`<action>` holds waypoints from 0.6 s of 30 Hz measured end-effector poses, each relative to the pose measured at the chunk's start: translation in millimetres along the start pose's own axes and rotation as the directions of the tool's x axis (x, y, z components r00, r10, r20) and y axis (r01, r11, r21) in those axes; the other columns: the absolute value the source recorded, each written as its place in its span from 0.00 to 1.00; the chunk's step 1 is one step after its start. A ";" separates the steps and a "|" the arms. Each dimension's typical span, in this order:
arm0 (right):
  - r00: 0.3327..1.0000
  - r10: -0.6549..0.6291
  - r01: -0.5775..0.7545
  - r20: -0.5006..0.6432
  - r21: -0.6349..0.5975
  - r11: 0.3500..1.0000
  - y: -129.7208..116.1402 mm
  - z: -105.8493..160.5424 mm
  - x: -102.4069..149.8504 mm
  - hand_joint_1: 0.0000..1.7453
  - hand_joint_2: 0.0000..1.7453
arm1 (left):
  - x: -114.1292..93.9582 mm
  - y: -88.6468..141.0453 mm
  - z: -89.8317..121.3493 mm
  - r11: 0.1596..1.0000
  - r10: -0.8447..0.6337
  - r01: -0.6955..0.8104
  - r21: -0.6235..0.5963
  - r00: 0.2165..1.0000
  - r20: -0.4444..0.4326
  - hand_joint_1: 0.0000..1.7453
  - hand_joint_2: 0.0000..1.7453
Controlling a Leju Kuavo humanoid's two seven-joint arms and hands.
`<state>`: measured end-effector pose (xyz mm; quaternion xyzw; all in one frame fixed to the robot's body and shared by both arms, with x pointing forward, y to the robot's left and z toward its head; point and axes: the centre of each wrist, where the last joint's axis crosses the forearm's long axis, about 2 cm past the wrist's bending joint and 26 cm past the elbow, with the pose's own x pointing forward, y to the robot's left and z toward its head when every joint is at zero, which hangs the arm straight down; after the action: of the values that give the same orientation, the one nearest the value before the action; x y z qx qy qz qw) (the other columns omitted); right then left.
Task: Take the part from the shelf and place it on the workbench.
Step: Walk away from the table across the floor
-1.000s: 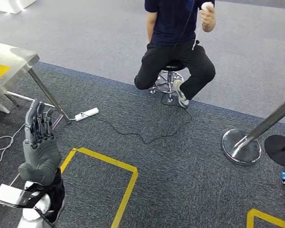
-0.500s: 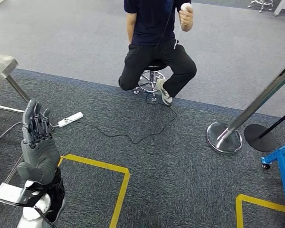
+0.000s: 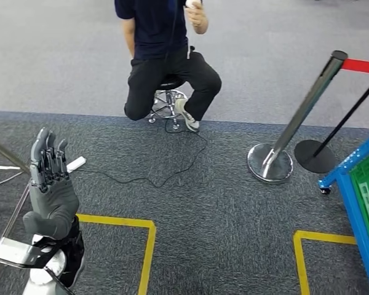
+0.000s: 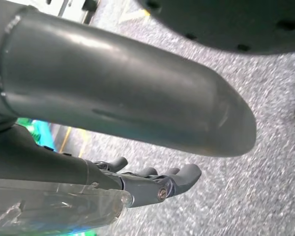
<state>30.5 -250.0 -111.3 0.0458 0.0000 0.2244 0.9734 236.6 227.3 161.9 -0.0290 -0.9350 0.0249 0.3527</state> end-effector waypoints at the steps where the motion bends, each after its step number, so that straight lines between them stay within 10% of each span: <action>1: 1.000 0.000 0.000 0.001 0.000 1.000 -0.3 0.1 0.7 0.00 0.00 | 0.0 0.1 0.7 1.000 0.000 0.000 0.000 1.000 -0.002 0.00 0.00; 18: 1.000 -0.002 0.002 0.003 0.004 1.000 -0.1 0.0 0.3 0.00 0.00 | 0.1 -0.4 0.9 1.000 0.002 -0.002 -0.002 1.000 -0.003 0.00 0.00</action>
<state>30.8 -249.9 -111.2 0.0481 -0.0011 0.2234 0.9735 235.8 226.9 161.3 -0.0301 -0.9345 0.0244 0.3538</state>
